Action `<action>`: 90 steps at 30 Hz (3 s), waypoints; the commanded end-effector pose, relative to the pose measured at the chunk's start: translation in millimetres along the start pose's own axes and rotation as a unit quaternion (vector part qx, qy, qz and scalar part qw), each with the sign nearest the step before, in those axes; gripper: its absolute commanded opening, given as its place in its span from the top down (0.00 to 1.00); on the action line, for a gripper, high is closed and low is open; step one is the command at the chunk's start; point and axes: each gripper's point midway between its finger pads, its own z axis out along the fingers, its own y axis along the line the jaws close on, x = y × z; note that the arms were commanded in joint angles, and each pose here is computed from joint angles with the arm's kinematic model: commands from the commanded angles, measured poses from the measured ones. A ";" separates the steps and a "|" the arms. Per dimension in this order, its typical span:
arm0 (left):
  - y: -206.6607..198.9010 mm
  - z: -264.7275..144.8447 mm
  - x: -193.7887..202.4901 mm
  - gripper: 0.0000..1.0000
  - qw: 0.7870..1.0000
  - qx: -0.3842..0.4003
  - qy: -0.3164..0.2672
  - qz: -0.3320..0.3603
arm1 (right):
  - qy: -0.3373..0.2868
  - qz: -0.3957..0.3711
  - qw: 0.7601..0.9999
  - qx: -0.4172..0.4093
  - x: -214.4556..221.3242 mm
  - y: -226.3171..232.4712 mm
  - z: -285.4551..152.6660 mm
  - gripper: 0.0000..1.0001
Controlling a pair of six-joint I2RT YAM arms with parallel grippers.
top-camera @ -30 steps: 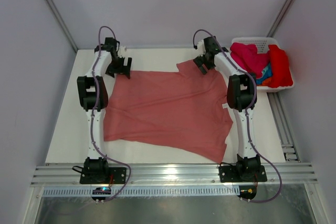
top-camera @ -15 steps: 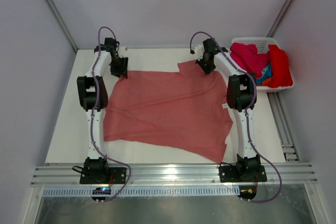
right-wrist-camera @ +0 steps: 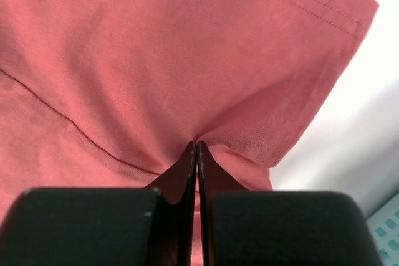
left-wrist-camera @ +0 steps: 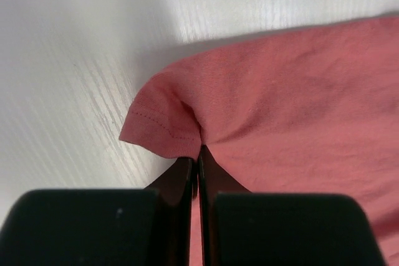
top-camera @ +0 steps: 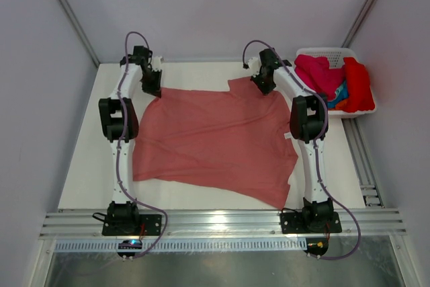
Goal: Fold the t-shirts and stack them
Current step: Flatten the tshirt out
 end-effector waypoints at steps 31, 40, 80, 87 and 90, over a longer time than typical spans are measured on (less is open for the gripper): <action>-55.2 -147.7 116.0 1.00 0.961 0.184 0.179 0.102 | 0.044 -0.003 0.971 -0.235 117.2 145.0 -209.4 0.97; -51.0 -134.1 110.3 1.00 0.960 0.186 0.181 0.101 | -0.020 -0.026 0.983 -0.179 73.2 111.3 -189.9 0.27; -63.9 -121.0 114.5 1.00 0.957 0.217 0.183 0.057 | 0.104 0.003 0.960 -0.260 118.0 131.7 -108.8 0.27; -65.6 -119.5 113.5 1.00 0.957 0.219 0.181 0.051 | 0.104 0.011 0.960 -0.260 119.8 129.5 -104.2 0.73; -66.0 -118.2 115.2 1.00 0.956 0.221 0.184 0.049 | 0.098 0.006 0.962 -0.256 114.4 124.4 -108.5 0.97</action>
